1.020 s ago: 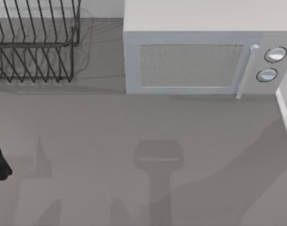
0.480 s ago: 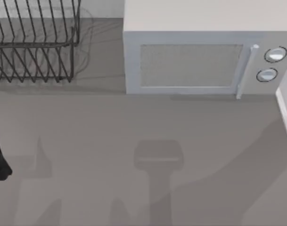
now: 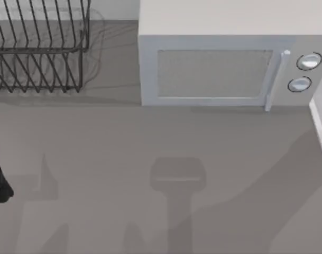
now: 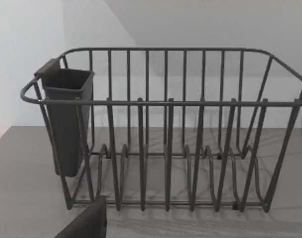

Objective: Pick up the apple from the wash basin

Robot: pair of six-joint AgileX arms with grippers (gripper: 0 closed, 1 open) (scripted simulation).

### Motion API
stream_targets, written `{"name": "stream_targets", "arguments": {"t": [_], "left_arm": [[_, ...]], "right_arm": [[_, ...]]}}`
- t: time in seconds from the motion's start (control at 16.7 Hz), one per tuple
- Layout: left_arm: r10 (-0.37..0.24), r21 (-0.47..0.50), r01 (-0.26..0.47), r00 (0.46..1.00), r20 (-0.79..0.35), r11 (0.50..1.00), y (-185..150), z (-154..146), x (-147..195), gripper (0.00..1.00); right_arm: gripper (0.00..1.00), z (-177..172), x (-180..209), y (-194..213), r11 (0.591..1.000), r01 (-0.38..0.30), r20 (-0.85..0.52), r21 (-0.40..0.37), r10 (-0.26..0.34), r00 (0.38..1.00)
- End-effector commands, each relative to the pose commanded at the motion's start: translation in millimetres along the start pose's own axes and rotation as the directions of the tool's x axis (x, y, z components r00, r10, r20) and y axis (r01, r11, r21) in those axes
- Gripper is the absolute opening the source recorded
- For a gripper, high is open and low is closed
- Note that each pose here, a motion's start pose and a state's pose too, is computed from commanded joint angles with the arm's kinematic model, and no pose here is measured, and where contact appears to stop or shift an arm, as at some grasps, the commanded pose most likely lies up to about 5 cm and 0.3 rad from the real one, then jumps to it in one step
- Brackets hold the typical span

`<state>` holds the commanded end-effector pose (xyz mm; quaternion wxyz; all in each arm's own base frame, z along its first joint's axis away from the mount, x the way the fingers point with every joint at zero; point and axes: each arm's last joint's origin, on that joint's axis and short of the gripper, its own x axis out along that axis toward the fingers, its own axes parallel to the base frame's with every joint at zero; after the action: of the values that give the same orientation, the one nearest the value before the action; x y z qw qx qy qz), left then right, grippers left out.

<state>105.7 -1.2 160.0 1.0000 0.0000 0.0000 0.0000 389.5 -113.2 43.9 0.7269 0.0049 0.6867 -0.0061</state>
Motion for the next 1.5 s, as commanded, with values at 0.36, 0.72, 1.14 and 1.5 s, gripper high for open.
{"name": "stream_targets", "arguments": {"t": [0.36,0.72,1.14,1.5], "left_arm": [[0.000,0.000,0.000,1.000,0.000,1.000,0.0,0.0,0.0,1.00],[0.000,0.000,0.000,1.000,0.000,1.000,0.0,0.0,0.0,1.00],[0.000,0.000,0.000,1.000,0.000,1.000,0.0,0.0,0.0,1.00],[0.000,0.000,0.000,1.000,0.000,1.000,0.0,0.0,0.0,1.00]], "right_arm": [[0.00,25.7,-84.7,-7.0,1.000,-0.005,-0.018,0.000,0.005,1.000],[0.00,17.1,-204.5,-2.2,1.000,-0.009,-0.032,0.001,0.009,0.999],[0.00,8.1,-240.6,1.6,1.000,-0.001,-0.005,0.000,0.001,1.000],[0.00,13.3,-240.6,46.6,1.000,-0.007,-0.009,-0.001,0.007,1.000]]}}
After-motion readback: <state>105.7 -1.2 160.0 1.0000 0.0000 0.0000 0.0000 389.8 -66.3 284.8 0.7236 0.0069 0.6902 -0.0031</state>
